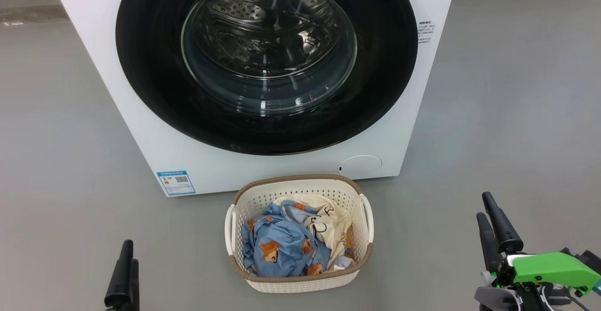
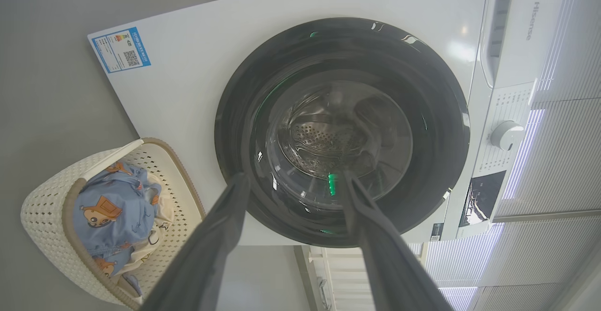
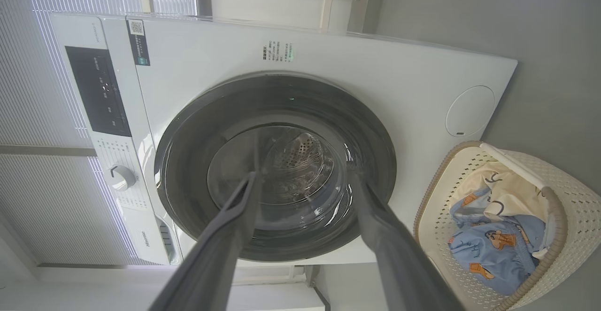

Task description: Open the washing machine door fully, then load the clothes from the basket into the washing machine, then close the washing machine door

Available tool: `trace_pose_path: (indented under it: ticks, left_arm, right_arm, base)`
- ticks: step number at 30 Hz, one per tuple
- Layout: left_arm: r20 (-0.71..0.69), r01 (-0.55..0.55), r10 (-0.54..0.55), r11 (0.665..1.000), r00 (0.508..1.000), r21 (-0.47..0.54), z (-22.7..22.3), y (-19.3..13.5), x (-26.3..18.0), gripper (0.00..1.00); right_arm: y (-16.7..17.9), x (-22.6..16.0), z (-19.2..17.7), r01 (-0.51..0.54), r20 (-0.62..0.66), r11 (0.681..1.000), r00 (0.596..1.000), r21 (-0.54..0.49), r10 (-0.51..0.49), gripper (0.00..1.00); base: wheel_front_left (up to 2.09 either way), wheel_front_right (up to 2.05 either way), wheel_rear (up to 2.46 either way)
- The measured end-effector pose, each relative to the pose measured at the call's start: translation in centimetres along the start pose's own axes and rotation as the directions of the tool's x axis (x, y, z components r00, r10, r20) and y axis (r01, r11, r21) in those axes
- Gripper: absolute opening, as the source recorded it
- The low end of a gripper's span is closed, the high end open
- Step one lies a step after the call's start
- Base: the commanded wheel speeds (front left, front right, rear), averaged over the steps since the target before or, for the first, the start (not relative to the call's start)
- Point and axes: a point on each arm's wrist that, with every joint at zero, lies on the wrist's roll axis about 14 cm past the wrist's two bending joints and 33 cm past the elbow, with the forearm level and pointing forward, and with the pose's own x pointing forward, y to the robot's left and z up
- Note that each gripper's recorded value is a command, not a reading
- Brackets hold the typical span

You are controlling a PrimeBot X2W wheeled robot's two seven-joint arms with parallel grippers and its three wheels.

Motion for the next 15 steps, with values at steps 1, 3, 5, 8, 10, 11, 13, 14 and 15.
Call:
trace_pose_path:
  ticks: [1,3,5,8,10,11,13,14,15]
  left_arm:
    - [0.0,0.003,-0.003,1.0,1.0,0.004,0.0,-0.1,0.0,1.0]
    - [0.001,0.009,-0.009,1.0,1.0,0.022,0.1,-0.3,0.0,1.0]
    - [0.001,0.013,-0.014,0.998,1.0,0.055,0.2,-0.4,0.0,1.0]
    - [0.002,0.016,-0.016,0.994,1.0,0.106,0.4,-0.5,0.0,1.0]
    - [-0.003,0.017,-0.017,0.989,1.0,0.146,0.5,-0.5,0.0,1.0]
    - [-0.007,0.018,-0.017,0.986,1.0,0.165,0.5,-0.6,0.0,1.0]
    - [-0.007,0.02,-0.019,0.981,1.0,0.195,0.5,-0.6,-0.1,1.0]
    - [-0.005,0.021,-0.02,0.977,1.0,0.214,0.5,-0.6,-0.1,1.0]
    - [-0.003,0.022,-0.022,0.972,1.0,0.235,0.6,-0.7,-0.1,1.0]
  right_arm:
    - [0.1,0.0,-0.1,-0.004,0.0,1.0,1.0,-0.006,0.004,1.0]
    - [0.3,0.0,-0.2,-0.008,-0.003,0.999,1.0,-0.032,0.008,1.0]
    - [0.4,0.1,-0.4,-0.013,-0.008,0.998,1.0,-0.057,0.013,1.0]
    - [0.6,0.1,-0.8,-0.02,-0.017,0.996,1.0,-0.082,0.019,1.0]
    - [0.8,0.1,-1.0,-0.027,-0.022,0.994,0.999,-0.107,0.025,1.0]
    - [0.9,0.1,-1.1,-0.031,-0.025,0.993,0.999,-0.118,0.028,1.0]
    - [1.1,0.2,-1.2,-0.038,-0.025,0.99,0.999,-0.132,0.035,1.0]
    - [1.2,0.2,-1.3,-0.041,-0.029,0.989,0.999,-0.144,0.038,1.0]
    - [1.3,0.2,-1.4,-0.045,-0.03,0.985,0.999,-0.165,0.04,1.0]
  base:
    - [0.0,0.0,0.0]
    - [0.0,0.0,0.0]
    - [0.0,0.0,0.0]
    - [0.0,0.0,0.0]
    - [0.0,0.0,0.0]
    - [0.0,0.0,0.0]
    - [0.0,0.0,0.0]
    - [0.0,0.0,0.0]
    - [0.0,0.0,0.0]
